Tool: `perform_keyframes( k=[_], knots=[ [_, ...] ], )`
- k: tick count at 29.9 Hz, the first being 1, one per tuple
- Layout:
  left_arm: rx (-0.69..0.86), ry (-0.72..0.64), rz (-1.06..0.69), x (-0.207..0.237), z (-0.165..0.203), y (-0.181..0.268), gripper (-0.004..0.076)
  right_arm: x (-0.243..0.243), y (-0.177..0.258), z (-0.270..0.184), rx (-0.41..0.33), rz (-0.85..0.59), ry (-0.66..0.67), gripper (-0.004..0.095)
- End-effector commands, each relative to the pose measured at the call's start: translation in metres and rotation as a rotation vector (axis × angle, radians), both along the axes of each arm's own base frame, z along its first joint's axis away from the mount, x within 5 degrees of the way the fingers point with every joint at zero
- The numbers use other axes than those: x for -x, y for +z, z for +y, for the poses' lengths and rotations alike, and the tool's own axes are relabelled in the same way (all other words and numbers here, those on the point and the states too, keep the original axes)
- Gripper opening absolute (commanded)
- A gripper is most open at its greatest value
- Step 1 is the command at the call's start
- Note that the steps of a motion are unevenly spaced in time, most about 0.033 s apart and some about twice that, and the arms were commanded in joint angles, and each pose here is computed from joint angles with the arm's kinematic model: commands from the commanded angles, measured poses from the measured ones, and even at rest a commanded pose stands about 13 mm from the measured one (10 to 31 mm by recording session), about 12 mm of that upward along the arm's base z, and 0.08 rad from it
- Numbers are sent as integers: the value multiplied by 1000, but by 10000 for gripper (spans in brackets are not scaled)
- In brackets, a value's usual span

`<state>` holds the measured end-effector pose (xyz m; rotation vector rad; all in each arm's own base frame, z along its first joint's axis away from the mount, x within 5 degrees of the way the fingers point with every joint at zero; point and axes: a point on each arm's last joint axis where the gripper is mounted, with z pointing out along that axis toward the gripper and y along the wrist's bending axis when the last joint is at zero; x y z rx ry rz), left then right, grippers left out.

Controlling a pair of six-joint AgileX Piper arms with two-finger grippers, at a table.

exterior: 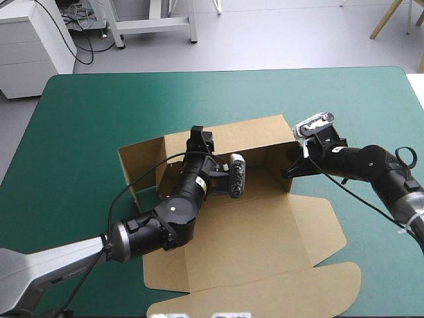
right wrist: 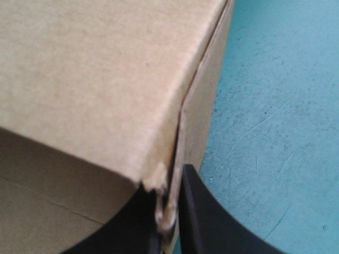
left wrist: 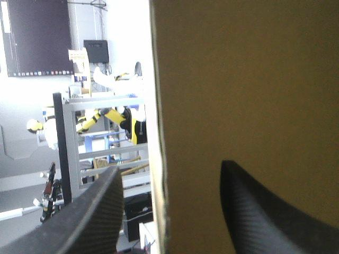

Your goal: Fold the box

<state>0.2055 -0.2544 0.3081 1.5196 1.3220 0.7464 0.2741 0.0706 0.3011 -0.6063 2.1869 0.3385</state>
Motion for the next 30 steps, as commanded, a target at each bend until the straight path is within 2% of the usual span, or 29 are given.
perform_keyframes(
  k=[1, 10, 18, 24, 30],
  knots=[
    [66, -62, -52, 22, -5, 27, 418, 0, 19, 0, -63, -71, -56, -18],
    [64, -186, -95, 67, -25, 36, 418, -1, 19, -1, -73, -66, -73, -18],
    [301, -165, -42, 68, -24, 82, 416, -1, 19, -1, -73, -65, -74, -18],
    [513, -44, 7, 36, -6, 128, 417, 0, 19, -1, -78, -58, -76, -18],
    [717, 157, -2, -11, 44, 180, 409, 0, 19, -1, -84, -52, -80, -18]
  ],
)
